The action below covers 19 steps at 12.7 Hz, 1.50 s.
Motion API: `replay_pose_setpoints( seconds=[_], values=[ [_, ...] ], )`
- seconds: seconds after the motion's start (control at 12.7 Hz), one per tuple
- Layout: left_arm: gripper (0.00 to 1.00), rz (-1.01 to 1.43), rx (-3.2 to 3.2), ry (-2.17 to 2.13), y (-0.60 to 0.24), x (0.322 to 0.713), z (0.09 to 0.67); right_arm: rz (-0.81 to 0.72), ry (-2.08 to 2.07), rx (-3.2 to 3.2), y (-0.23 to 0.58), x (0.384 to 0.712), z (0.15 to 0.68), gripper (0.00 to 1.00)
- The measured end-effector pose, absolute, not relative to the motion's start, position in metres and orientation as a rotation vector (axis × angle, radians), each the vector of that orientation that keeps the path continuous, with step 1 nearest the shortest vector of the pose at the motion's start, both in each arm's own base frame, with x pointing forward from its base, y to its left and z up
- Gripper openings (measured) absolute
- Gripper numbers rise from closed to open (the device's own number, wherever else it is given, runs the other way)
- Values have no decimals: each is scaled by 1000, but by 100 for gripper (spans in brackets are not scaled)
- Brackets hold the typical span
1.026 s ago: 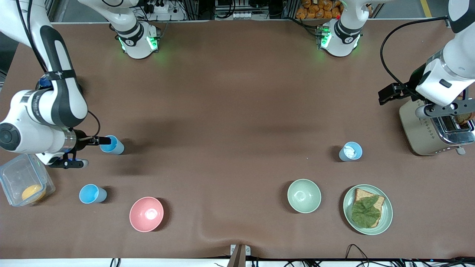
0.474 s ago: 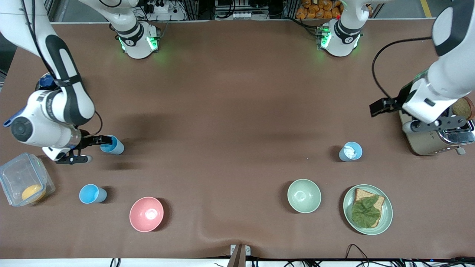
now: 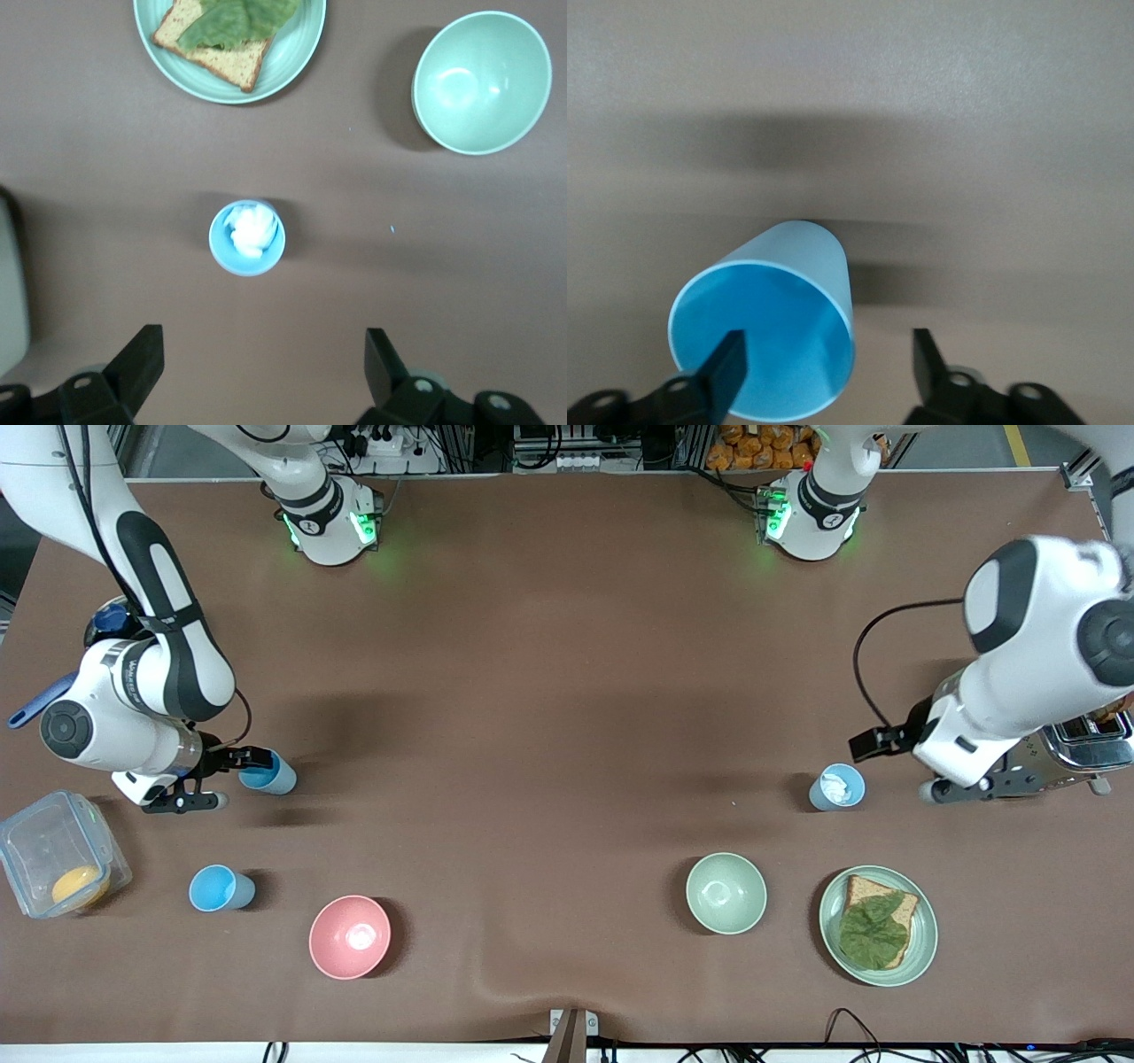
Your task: Stack blue cups with both arms
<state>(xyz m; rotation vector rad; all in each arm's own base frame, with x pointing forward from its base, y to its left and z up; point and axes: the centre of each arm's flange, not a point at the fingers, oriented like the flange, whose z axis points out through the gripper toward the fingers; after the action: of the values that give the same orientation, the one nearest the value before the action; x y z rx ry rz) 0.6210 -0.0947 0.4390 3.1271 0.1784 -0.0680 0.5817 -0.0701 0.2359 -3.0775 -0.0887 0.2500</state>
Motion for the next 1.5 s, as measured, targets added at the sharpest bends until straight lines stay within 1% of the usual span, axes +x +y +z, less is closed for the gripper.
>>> replay_pose_setpoints(
  seconds=[0.08, 0.47, 0.87, 1.03, 1.26, 1.42, 1.5],
  values=[
    [100, -56, 3137, 166, -96, 622, 430, 246, -90, -3078, -70, 582, 236, 64],
    [100, -34, 3196, 111, -90, 634, 390, 240, -94, -3079, -70, 582, 236, 3],
    [100, -71, 3185, 36, -68, 644, 333, 231, -134, -3076, -67, 585, 243, 3],
    [100, -88, 3177, -14, -43, 645, 312, 294, -177, -3056, -51, 591, 267, 3],
    [100, 19, 3156, -41, -40, 633, 271, 341, -229, -3039, -31, 606, 315, 3],
    [100, 24, 3146, -50, -43, 624, 247, 342, -237, -3031, -26, 609, 323, 3],
    [100, 28, 3144, -52, -44, 623, 245, 343, -236, -3028, -24, 609, 323, 3]
  ],
)
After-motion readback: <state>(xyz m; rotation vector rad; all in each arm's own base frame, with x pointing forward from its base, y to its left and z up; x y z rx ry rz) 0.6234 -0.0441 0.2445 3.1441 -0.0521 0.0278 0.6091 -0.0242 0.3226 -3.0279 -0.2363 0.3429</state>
